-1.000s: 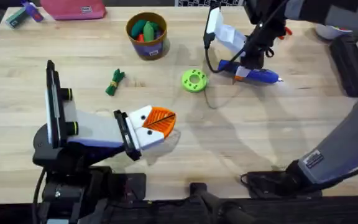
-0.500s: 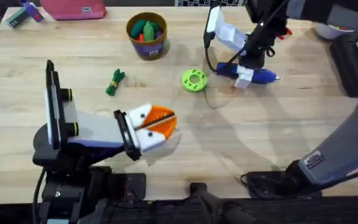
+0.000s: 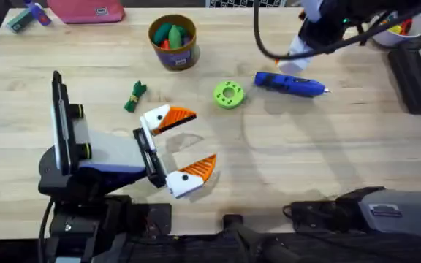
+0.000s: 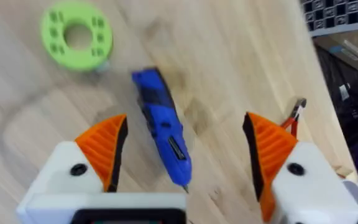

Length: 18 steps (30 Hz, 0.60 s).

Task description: Pick up the gripper from the table and insert it into the empty holder that is missing its gripper. Then pick up a screw, insert it into the mounting hole, and use the screwdriver to tighten it. Finally, clean up the table by picking up the vegetable and placing it into the bucket.

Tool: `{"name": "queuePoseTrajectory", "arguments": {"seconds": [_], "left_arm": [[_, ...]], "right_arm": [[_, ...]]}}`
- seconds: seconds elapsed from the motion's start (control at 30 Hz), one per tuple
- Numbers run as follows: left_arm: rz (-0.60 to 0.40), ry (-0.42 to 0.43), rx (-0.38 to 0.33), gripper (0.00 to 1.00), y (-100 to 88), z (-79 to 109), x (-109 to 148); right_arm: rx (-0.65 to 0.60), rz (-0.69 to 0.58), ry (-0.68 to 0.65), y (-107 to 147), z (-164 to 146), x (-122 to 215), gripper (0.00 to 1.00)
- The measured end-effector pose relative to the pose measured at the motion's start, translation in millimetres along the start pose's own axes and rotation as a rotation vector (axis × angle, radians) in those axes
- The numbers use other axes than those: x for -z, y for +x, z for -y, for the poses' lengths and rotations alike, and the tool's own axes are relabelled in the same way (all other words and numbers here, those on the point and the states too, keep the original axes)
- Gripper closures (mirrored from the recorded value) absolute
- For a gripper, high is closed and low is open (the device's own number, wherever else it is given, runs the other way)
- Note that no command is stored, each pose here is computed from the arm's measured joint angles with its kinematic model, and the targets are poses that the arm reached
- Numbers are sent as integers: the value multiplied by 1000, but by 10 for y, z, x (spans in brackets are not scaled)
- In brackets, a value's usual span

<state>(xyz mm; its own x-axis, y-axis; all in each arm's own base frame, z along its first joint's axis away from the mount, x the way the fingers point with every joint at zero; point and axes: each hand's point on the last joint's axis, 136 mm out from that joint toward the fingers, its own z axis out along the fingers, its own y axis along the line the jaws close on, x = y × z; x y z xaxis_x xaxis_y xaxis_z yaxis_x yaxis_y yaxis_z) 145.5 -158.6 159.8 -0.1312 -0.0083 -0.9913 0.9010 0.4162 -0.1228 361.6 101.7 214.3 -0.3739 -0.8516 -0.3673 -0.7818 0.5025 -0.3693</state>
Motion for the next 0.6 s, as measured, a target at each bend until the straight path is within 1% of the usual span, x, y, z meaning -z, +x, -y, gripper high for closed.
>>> {"name": "queuePoseTrajectory", "arguments": {"seconds": [0.13, 0.23, 0.37, 0.5, 0.53, 0.6], "left_arm": [[11, -45, -2, 15, -32, -77, 2], [16, -96, 31, 15, -41, -166, 8], [6, -162, 71, 15, -61, -253, 34], [-86, -278, 184, 15, -27, -302, 145], [-112, -312, 203, 15, -37, -307, 187], [-160, -378, 226, 15, -120, -304, 281]], "right_arm": [[-118, 76, 30, -186, -48, 214, 8], [-210, 110, 25, -264, -110, 317, 8], [-353, 138, 24, -289, -125, 423, 8], [-460, 161, 28, -297, -115, 513, 8], [-484, 167, 29, -299, -114, 538, 8], [-529, 181, 32, -300, -110, 595, 8]]}}
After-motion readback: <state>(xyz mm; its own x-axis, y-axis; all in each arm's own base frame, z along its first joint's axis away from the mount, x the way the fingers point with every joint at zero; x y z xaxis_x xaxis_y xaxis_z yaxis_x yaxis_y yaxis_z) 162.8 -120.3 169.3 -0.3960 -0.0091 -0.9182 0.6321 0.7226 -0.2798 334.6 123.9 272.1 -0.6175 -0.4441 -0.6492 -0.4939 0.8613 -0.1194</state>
